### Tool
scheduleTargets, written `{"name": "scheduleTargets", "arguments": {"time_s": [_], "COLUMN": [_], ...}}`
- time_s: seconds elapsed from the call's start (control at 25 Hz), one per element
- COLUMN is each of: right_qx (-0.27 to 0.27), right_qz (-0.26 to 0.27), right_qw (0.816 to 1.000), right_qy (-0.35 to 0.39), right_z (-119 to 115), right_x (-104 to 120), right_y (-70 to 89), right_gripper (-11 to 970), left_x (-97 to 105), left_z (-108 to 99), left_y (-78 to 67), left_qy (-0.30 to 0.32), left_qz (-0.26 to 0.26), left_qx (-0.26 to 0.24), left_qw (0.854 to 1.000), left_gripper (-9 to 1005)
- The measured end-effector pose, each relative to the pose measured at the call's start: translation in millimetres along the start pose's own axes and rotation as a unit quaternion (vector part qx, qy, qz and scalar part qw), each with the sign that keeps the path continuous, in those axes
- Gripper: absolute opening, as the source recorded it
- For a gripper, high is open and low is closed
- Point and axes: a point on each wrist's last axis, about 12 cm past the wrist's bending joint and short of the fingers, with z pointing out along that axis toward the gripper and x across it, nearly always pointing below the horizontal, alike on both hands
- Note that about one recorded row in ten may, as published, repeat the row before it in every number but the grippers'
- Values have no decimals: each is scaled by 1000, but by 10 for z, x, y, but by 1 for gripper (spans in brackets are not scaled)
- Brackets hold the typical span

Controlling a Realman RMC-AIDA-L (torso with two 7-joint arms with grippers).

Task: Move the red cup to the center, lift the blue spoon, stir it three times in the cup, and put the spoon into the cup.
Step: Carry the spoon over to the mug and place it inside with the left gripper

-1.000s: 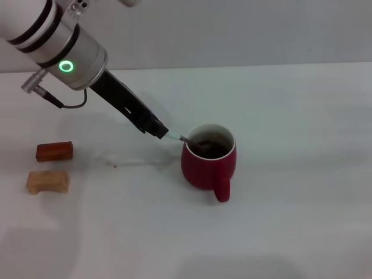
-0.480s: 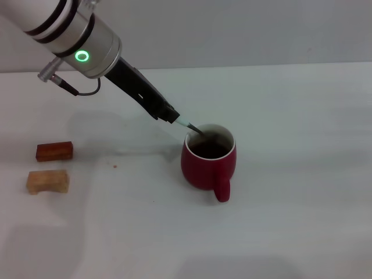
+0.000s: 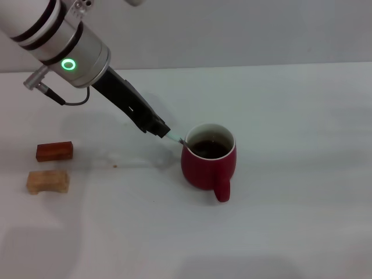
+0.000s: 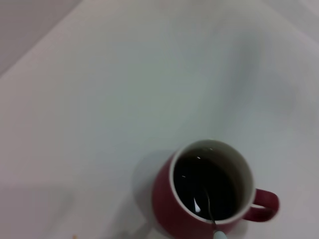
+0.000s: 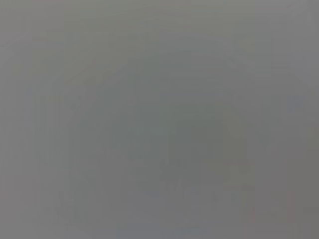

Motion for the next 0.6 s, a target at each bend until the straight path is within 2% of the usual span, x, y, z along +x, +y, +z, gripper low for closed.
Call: {"name": "scheduleTargets", "arguments": {"time_s": [0.28,0.6], "right_qx": [-4,-2], "right_qz": [-1,0], "right_qw": [1000,1000], "right_qy": [4,7], "right_z": [32,15], "right_x": [-4,16], "right_y": [43,36], "right_gripper": [483,482], "left_x": [-30,-121], "left_z": [8,16], "left_y": [-48,-48], "left_qy": [-4,-37], "left_qz": [14,27], "left_qx": [10,8], "left_qw": [1000,999], "left_gripper": [138,137]}}
